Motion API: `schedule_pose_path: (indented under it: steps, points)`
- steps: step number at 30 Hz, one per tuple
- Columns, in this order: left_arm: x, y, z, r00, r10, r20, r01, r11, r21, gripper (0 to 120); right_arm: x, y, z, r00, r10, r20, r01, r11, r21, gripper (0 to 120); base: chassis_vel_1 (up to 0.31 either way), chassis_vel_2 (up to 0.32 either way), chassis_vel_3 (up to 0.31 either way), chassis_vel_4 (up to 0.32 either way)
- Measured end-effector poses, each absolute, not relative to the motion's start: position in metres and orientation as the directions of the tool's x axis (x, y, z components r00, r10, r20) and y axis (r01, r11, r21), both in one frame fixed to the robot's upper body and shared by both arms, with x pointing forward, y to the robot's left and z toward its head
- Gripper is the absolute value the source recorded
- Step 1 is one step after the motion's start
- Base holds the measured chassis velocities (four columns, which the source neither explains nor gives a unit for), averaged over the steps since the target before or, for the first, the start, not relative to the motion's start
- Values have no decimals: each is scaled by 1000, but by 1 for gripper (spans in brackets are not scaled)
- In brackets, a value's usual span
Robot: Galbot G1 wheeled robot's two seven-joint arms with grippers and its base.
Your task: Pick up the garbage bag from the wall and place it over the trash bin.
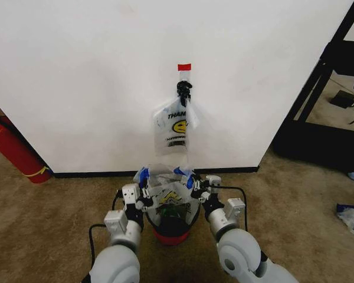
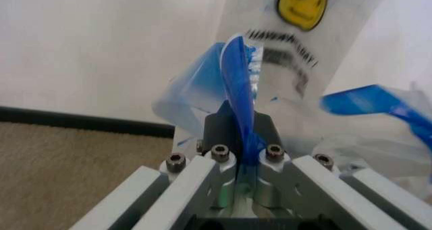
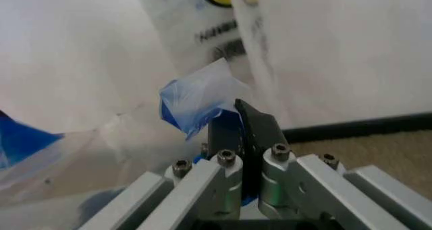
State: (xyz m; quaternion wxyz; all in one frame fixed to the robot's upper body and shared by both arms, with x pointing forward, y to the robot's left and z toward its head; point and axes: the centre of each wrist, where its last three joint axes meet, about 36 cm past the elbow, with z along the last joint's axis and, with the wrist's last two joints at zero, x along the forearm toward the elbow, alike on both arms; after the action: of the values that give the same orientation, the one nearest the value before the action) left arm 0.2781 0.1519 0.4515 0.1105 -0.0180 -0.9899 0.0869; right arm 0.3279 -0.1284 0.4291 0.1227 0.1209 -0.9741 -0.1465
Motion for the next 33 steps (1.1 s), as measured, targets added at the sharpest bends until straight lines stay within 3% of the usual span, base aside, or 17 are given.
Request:
schedule_pose_path:
  steps: [14, 22, 33]
  points:
    - [251, 133, 422, -965, 59, 256, 26, 991, -133, 1, 291, -134, 414, -910, -260, 323, -159, 939, 306, 0, 0, 0, 0, 0]
    - [229, 150, 414, -959, 28, 281, 7, 997, -73, 4, 277, -148, 419, -907, -207, 366, -109, 956, 271, 0, 0, 0, 0, 0]
    - [208, 135, 398, -945, 27, 327, 4, 997, -73, 11, 266, -154, 420, -892, -127, 434, -32, 975, 220, 0, 0, 0, 0, 0]
